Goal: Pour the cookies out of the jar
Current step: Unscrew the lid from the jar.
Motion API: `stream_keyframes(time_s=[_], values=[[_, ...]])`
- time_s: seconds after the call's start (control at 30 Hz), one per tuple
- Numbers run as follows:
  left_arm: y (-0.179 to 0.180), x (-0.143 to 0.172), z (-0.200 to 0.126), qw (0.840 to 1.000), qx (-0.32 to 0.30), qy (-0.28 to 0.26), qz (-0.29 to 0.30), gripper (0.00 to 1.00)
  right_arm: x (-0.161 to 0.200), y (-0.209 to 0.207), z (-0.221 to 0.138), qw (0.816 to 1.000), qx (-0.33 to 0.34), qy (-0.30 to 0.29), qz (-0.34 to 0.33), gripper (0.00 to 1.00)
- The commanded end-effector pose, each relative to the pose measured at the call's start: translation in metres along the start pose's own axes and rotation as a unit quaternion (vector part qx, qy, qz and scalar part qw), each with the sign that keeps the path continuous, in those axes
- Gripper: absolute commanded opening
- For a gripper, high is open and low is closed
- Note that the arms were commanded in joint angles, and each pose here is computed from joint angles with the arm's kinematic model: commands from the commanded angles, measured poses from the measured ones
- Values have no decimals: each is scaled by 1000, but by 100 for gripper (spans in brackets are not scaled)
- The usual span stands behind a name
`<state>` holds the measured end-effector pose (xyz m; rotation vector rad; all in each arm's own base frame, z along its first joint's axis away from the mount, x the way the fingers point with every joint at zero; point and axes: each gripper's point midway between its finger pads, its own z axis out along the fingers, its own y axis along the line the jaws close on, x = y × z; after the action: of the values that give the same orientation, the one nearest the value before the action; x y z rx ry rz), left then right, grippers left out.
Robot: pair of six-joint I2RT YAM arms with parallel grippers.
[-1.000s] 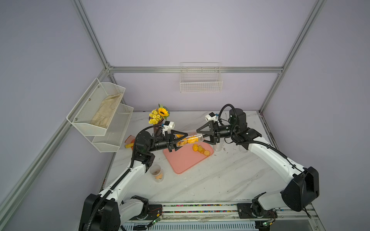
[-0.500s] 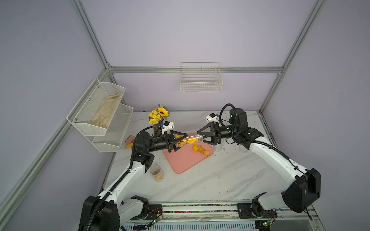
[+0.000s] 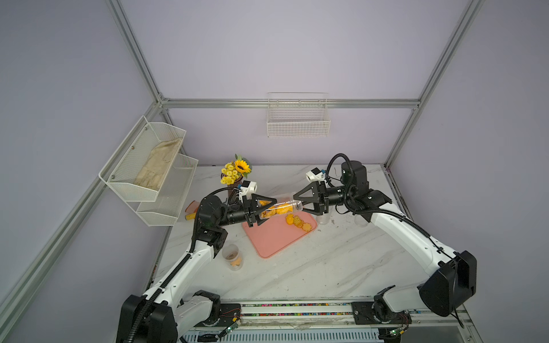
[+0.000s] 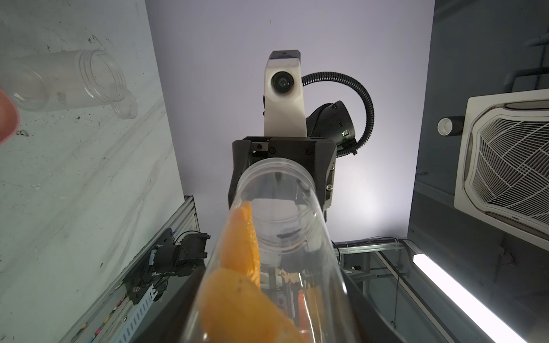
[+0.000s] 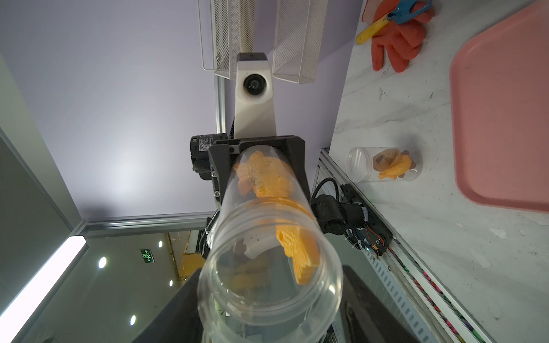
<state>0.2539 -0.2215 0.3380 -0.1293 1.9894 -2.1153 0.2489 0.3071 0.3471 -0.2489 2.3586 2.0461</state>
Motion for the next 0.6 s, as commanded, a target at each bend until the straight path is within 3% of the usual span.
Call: stream_keyframes(time_s=[0.0, 0.27, 0.57], values=[[2, 5, -6, 1000, 3, -1, 20, 60, 6, 11, -10, 1000, -9, -1, -20, 67], [0, 5, -14, 1000, 0, -4, 22, 60, 3, -15, -15, 1000, 17, -14, -1, 67], [-11, 5, -20, 999, -9, -17, 34, 61, 37, -121, -23, 983, 178, 11, 39, 68]])
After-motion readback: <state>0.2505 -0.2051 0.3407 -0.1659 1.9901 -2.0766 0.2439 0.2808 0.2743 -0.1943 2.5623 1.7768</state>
